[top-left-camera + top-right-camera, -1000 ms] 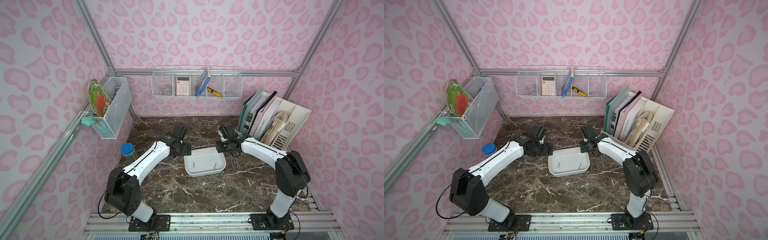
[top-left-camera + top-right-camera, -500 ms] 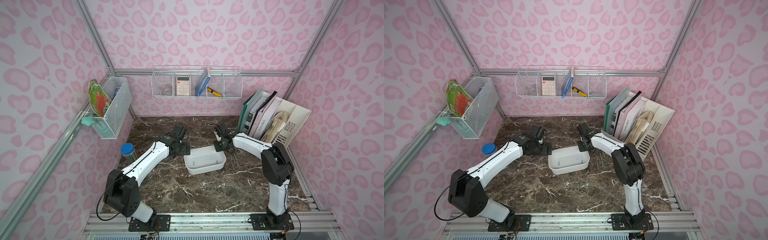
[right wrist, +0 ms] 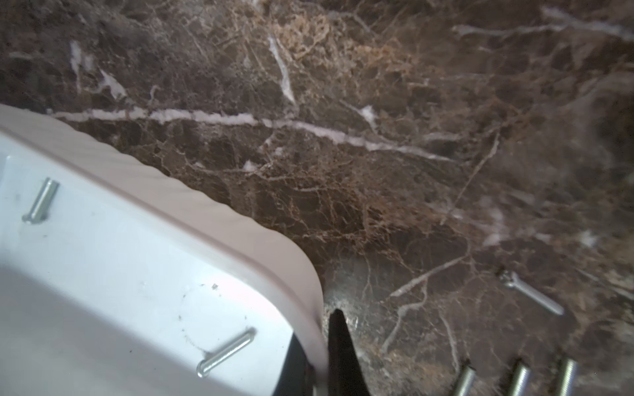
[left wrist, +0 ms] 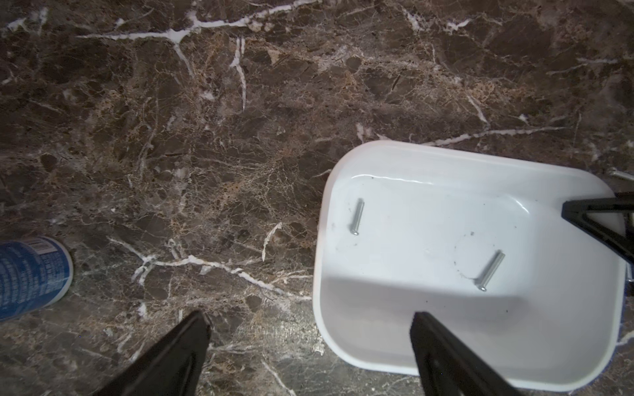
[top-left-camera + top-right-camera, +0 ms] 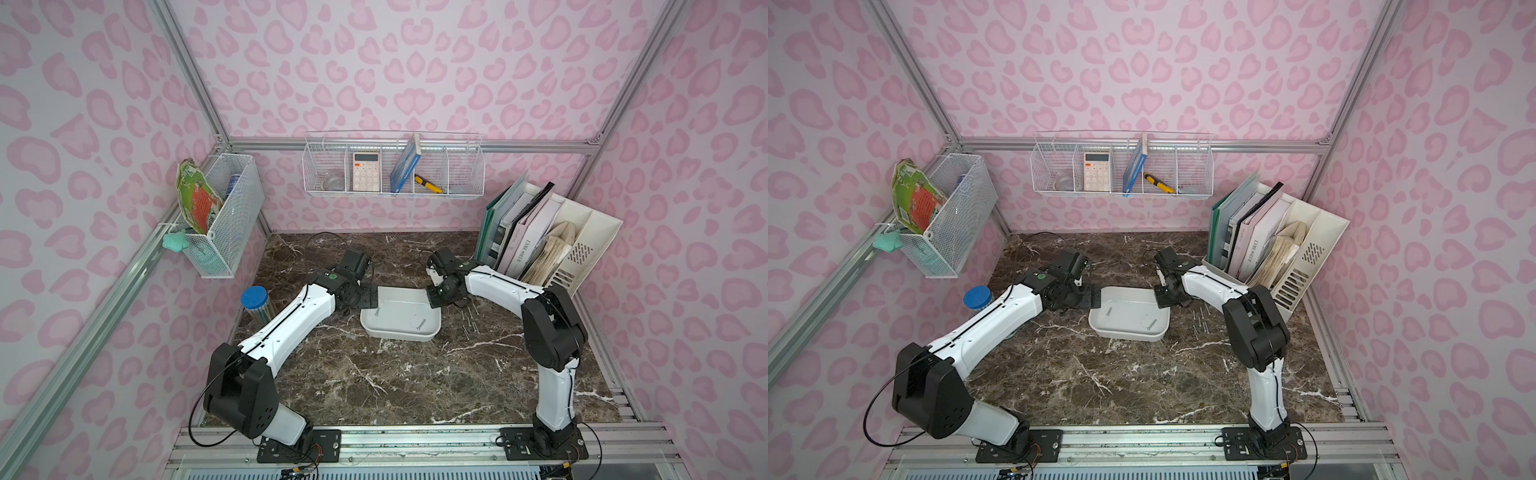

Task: Take out the screws from the storage box
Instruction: Adjust the storage box at the center of the board, then pick up the screw from the storage box.

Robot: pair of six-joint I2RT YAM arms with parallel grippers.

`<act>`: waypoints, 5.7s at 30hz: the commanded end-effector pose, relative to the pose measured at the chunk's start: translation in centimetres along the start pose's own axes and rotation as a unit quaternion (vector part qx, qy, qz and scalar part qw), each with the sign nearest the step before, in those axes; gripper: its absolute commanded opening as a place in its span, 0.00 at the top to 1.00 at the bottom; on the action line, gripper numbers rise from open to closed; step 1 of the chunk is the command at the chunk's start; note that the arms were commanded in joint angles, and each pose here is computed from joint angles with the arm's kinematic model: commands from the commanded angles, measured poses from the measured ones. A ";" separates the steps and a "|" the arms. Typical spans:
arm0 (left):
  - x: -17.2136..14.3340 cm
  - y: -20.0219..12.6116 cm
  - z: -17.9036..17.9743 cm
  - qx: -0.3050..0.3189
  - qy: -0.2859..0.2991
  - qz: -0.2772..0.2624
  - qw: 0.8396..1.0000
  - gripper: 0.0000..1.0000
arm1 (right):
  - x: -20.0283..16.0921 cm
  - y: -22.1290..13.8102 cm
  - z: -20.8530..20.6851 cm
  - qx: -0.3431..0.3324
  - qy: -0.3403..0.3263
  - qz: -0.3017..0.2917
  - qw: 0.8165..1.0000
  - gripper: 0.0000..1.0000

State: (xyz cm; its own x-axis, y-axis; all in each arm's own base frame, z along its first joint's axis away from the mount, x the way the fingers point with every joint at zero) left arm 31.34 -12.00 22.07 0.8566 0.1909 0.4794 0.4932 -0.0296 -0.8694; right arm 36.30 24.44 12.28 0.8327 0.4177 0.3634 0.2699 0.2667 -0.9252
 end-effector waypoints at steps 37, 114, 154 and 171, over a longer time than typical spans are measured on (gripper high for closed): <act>0.6 -0.8 1.4 -0.001 -0.014 -0.015 1.000 0.03 | 0.4 1.5 -0.6 0.063 0.020 0.030 0.997 1.00; 0.4 -0.6 2.0 0.017 -0.056 -0.027 0.998 0.03 | -1.9 5.4 5.0 -0.152 0.073 0.051 0.984 0.87; -1.0 2.7 -1.6 -0.093 -0.022 0.100 0.990 0.03 | 1.6 -2.6 5.6 -0.083 0.073 -0.089 0.990 1.00; -0.5 2.4 -0.5 -0.045 -0.026 0.076 0.996 0.03 | -4.2 -5.9 -2.4 -0.123 0.145 -0.092 0.978 1.00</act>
State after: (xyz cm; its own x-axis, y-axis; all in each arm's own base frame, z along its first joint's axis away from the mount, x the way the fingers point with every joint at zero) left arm 32.20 -13.07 19.48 0.9205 0.2260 0.3189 0.3618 -0.1840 -0.9139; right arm 32.26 19.90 16.58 0.8498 0.1287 0.5111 0.5059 0.0731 -0.8595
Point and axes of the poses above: each gripper's point midway between its finger pads, its own y axis out along the fingers, its own z axis along the line the jaws close on, x = y × z, the point moved 7 cm from there along -y, back along the fingers, and after that the axes turned 8 degrees about -y, right-handed, at the moved point
